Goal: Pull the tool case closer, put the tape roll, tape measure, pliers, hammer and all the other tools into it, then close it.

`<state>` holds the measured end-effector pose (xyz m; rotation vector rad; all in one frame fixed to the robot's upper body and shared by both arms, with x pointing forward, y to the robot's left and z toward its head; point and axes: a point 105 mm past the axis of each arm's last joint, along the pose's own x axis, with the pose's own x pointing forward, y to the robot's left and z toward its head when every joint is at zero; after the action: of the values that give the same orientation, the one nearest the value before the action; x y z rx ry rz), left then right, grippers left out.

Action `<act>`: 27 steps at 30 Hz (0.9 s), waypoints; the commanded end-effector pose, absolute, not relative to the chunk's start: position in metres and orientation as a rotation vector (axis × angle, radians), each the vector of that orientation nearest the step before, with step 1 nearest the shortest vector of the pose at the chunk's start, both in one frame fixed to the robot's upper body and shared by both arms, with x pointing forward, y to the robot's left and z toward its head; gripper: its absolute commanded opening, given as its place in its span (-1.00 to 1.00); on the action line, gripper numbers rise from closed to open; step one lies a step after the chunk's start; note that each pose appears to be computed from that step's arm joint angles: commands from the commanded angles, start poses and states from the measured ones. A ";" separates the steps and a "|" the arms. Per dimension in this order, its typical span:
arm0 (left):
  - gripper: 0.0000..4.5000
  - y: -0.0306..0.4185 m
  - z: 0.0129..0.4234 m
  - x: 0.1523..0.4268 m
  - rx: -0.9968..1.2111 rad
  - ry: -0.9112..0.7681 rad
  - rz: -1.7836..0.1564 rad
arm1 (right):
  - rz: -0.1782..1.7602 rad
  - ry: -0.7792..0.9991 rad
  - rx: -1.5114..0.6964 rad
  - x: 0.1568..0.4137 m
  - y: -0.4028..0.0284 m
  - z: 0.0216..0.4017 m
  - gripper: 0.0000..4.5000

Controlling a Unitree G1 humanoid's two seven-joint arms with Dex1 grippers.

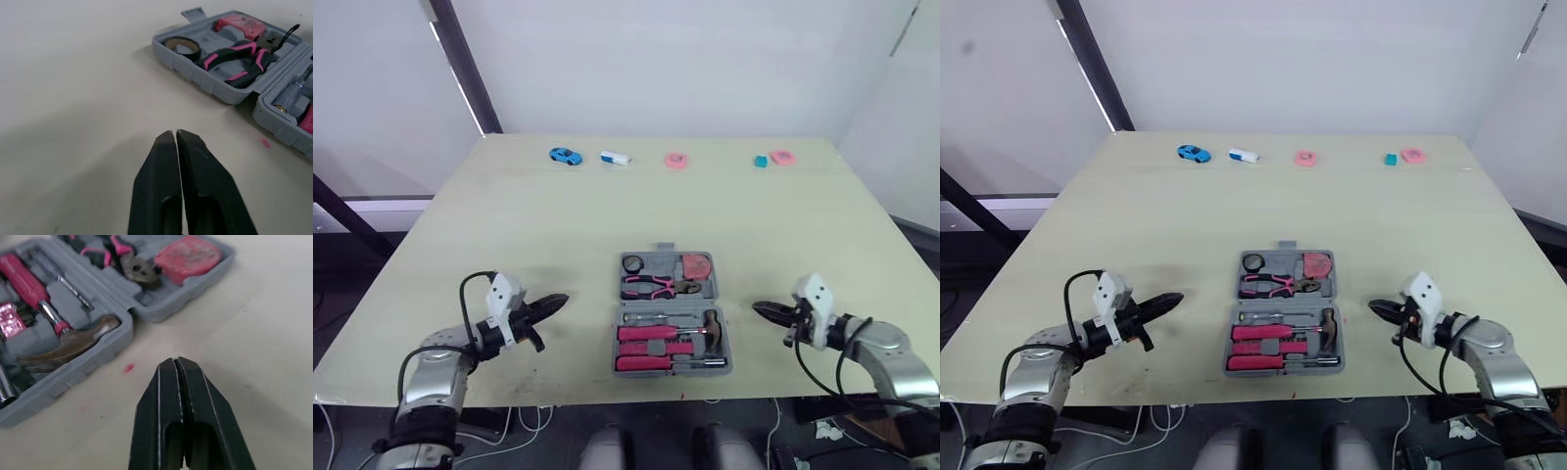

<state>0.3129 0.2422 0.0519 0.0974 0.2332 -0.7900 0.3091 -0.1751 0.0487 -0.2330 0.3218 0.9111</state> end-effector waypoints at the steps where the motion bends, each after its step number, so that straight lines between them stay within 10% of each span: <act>1: -0.97 0.231 0.047 0.319 0.115 0.253 -0.860 | 0.959 0.308 -0.296 0.317 -0.163 0.050 -1.00; 27: -0.97 0.178 0.027 0.326 0.099 0.364 -1.112 | 1.043 0.298 -0.348 0.334 -0.126 0.037 -1.00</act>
<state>0.3277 0.1843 0.0297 0.0882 0.3414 -1.0792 0.3317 -0.1301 0.0299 -0.3288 0.3310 1.0295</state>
